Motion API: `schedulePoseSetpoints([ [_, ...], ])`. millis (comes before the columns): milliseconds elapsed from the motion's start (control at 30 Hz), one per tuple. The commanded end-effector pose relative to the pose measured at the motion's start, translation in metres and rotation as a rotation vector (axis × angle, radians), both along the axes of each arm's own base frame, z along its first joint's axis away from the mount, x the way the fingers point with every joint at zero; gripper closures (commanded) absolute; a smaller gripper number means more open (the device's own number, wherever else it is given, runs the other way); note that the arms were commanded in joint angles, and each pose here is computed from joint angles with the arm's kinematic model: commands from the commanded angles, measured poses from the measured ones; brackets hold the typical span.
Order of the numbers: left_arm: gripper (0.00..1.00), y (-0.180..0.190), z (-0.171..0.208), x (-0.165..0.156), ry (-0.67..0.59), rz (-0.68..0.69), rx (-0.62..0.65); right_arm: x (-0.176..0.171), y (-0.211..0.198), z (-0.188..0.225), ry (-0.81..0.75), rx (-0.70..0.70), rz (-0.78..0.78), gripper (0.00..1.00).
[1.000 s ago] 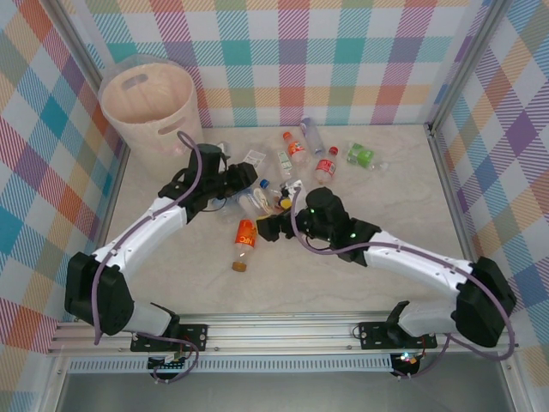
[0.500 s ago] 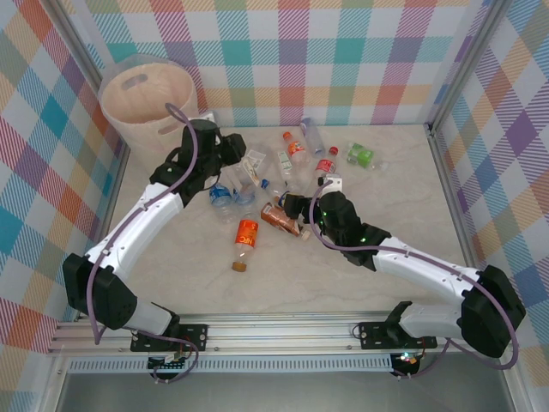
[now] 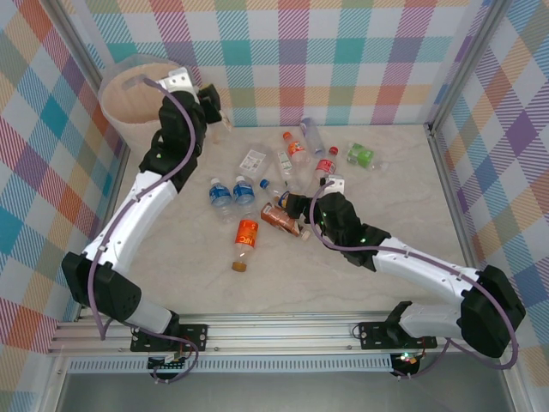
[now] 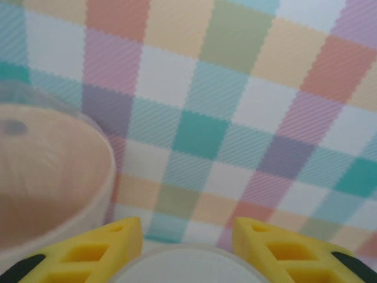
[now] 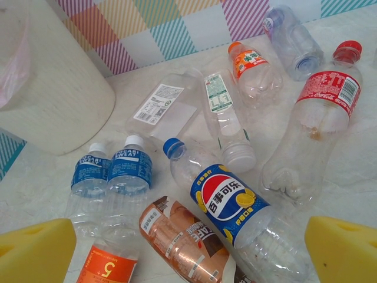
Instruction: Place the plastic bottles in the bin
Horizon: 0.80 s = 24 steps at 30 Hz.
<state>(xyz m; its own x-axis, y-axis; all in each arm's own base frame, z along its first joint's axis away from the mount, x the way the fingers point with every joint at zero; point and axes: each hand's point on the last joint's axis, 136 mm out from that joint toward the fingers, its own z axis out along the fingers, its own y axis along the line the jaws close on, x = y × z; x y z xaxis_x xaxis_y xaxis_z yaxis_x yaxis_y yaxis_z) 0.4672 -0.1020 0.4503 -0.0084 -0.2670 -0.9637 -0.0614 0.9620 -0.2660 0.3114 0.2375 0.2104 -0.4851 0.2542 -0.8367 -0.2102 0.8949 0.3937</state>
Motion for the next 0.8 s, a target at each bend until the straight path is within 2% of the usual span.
schedulePoseSetpoints([
  [0, 0.58, 0.034, 0.039, 0.007, -0.114, 0.137, 0.097, 0.001, -0.004, 0.011, -0.033, 0.030, -0.021, 0.00],
  [200, 0.58, 0.087, 0.045, 0.027, -0.144, 0.220, 0.135, 0.002, -0.003, 0.011, -0.036, 0.029, -0.019, 0.00],
  [433, 0.57, 0.141, 0.032, 0.041, -0.128, 0.319, 0.168, 0.002, -0.002, 0.012, -0.044, 0.024, -0.010, 0.00],
  [633, 0.56, 0.193, 0.017, 0.055, -0.057, 0.431, 0.196, 0.000, -0.005, 0.010, -0.040, 0.019, -0.014, 0.00],
  [767, 0.55, 0.212, 0.009, 0.067, -0.004, 0.450, 0.223, 0.000, -0.007, 0.008, -0.039, 0.012, -0.024, 0.00],
])
